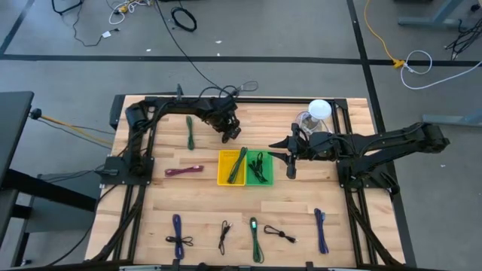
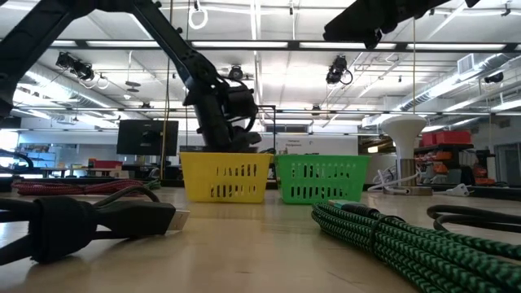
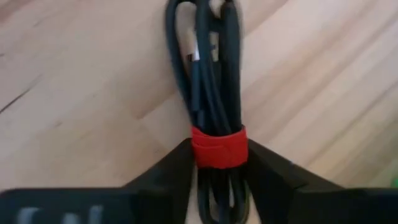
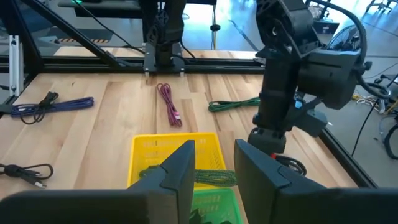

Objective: Pick & Place USB Port
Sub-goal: Put the black charger cable into the green basket

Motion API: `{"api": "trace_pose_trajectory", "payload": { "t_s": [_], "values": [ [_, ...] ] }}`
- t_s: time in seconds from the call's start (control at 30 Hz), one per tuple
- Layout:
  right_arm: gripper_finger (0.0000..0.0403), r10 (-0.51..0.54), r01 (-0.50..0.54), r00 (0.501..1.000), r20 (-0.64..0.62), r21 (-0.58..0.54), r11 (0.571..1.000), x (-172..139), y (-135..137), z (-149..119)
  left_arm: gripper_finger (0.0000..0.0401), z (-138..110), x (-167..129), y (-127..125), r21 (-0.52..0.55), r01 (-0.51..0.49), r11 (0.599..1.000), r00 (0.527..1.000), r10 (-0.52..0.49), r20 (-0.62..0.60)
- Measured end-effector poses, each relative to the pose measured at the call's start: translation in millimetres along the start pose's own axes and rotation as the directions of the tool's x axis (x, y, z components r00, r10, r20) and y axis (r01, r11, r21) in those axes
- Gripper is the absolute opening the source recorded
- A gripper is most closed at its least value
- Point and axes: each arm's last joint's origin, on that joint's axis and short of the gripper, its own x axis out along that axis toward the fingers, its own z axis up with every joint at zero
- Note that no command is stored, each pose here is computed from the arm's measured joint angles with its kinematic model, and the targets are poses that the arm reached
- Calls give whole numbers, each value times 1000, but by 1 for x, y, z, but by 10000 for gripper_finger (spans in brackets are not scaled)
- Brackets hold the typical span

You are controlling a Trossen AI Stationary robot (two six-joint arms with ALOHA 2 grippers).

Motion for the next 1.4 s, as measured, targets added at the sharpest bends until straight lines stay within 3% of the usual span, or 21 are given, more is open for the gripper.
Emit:
{"api": "trace_pose_trajectory", "payload": {
  "t_s": [0.1,0.27,0.47,0.53,0.63,0.77,0.87,1.07,1.4],
  "values": [
    [113,0,0,1000,-8,-2,1000,0,0,-1,50,0,-1,0,19,7,1000,1000,-7,-2],
    [113,-8,8,1000,-24,7,1000,0,0,-2,48,2,-18,-2,44,27,999,998,-30,54],
    [113,-14,15,999,-32,46,999,0,0,-3,48,13,-86,-12,137,133,981,952,-165,256],
    [113,-16,18,999,-31,48,999,0,-1,-3,48,13,-116,-21,221,221,950,904,-285,319],
    [113,-16,16,1000,-2,55,998,2,0,0,48,3,-161,-45,404,324,855,793,-478,378],
    [113,-7,3,998,64,55,998,7,0,5,48,-23,-197,-82,635,326,700,676,-642,362],
    [113,4,-13,990,138,58,998,11,-1,11,48,-43,-208,-108,731,286,619,631,-696,343],
    [113,118,-134,956,269,44,990,20,0,21,48,-67,-206,-142,800,205,564,608,-714,348],
    [113,116,-137,940,321,41,990,29,0,23,48,-75,-205,-150,805,185,564,612,-707,354]
  ]
}}
